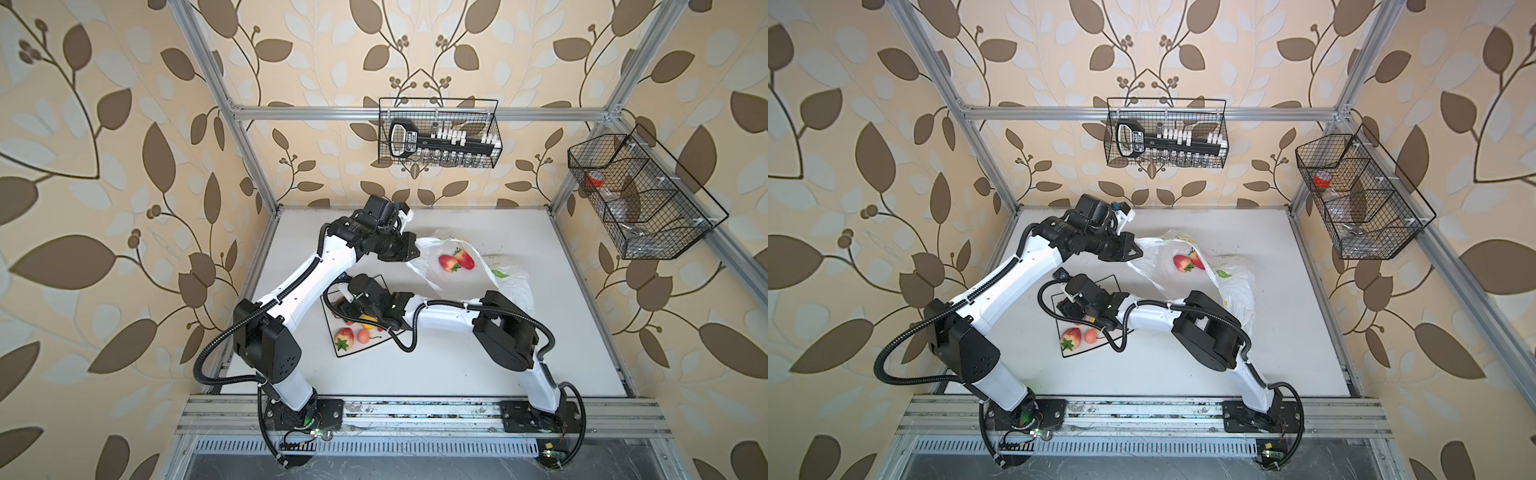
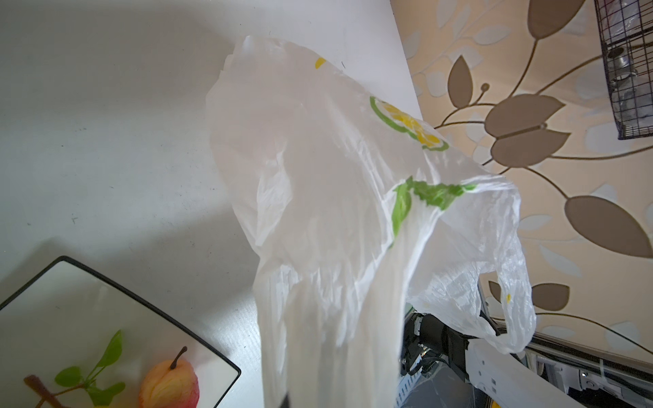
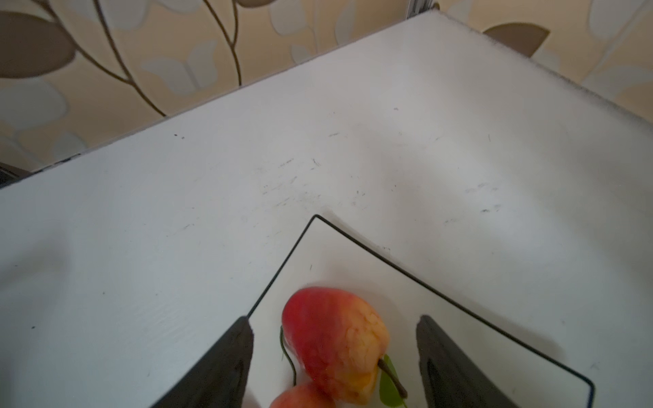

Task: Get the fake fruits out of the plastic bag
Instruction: 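Open the right gripper to release the pear-shaped fruit onto the plate, then move the open right gripper back into the bag above the strawberries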

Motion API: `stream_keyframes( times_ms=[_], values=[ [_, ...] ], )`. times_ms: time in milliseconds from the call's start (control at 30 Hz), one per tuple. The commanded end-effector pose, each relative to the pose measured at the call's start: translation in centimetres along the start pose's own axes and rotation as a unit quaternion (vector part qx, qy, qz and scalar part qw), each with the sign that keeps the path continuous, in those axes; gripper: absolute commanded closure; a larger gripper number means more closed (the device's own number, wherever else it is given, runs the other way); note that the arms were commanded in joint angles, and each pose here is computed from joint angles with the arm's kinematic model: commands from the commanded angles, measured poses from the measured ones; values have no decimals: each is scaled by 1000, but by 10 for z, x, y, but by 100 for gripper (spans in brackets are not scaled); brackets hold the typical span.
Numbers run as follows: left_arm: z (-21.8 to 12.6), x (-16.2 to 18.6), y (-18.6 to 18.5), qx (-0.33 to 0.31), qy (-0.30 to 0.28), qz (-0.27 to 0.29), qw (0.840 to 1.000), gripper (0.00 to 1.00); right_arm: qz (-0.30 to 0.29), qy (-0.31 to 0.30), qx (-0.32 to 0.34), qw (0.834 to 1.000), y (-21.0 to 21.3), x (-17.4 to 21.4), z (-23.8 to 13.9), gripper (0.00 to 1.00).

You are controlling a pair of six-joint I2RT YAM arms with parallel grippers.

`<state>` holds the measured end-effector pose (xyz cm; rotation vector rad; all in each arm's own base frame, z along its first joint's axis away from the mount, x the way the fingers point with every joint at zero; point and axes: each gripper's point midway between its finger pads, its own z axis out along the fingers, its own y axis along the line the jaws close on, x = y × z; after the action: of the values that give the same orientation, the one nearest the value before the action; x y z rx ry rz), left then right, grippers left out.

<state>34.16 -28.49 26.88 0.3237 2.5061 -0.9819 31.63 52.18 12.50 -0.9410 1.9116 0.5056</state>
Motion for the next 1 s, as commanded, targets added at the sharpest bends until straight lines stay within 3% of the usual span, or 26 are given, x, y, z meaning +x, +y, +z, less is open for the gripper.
stream_keyframes(
  times_ms=[0, 333, 700, 967],
  values=[
    [-29, -16, -21, 23, -38, 22, 999, 100, -23, -49, 0, 999, 7, -29, -23, 26],
    [-33, -17, -23, 23, -41, 30, 998, 100, -28, -93, -24, 995, 14, -30, -95, 28],
    [-29, -18, -18, 19, -46, 28, 998, 100, -9, -100, -42, 994, 23, -8, -193, 33],
    [-21, -15, -13, 18, -44, 19, 999, 100, 88, -111, 63, 988, -41, -4, -274, 42]
  ],
)
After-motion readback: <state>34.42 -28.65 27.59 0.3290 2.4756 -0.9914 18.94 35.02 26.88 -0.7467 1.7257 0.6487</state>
